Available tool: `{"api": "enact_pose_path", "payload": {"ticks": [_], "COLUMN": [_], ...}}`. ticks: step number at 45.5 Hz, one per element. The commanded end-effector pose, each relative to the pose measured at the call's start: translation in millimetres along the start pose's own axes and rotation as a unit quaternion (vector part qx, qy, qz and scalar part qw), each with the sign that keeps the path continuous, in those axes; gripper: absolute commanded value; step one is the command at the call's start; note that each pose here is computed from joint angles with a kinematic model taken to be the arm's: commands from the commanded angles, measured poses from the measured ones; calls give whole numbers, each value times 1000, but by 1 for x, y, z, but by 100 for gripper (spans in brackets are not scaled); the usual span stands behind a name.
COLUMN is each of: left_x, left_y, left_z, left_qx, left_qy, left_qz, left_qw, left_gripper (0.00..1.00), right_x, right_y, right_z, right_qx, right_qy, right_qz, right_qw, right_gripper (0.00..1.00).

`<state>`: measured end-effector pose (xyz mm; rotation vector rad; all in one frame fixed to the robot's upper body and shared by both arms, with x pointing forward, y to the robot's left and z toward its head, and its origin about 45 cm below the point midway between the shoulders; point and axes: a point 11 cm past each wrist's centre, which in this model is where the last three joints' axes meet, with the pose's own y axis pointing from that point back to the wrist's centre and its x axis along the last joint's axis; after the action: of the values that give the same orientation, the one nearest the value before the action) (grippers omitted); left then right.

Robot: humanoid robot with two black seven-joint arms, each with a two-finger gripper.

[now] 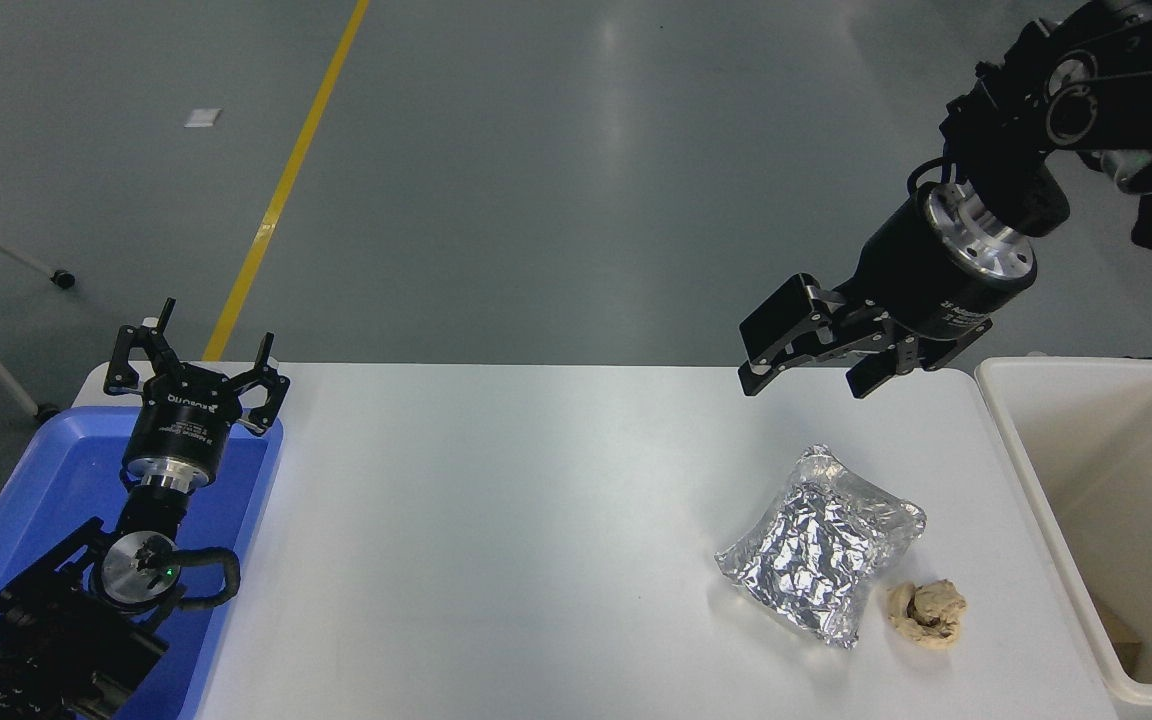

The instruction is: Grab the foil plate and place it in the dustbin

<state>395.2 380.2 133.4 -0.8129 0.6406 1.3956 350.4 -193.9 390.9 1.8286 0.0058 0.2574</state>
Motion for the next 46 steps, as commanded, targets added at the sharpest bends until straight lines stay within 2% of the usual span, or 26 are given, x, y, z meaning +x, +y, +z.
{"api": "enact_pose_path", "payload": {"ticks": [1,18,26,37,46], "left_x": [0,0,0,0,0], "left_y": [0,0,0,0,-1], "left_z": [1,1,1,1,1], "left_qx": [-3,-3,-3,-2,-2], "left_qy": [4,1,1,1,1], "left_qz": [0,1,0,0,0], "left_qw": [1000,1000,1000,1000,1000], "left_gripper": [100,100,100,100,100], "right_x": [-1,-16,-22,-16,-26], "right_y": [6,-36,-55,-103,-145], "right_z": [4,18,37,116,166], "right_qx": [0,2,-19,-82,-105], "right_qy": [-7,-22,-17,-31,-69], "right_qz": [5,-50,-73,-39,-27], "right_qw": [1000,998,997,995,992], "right_gripper": [100,100,100,100,100]}}
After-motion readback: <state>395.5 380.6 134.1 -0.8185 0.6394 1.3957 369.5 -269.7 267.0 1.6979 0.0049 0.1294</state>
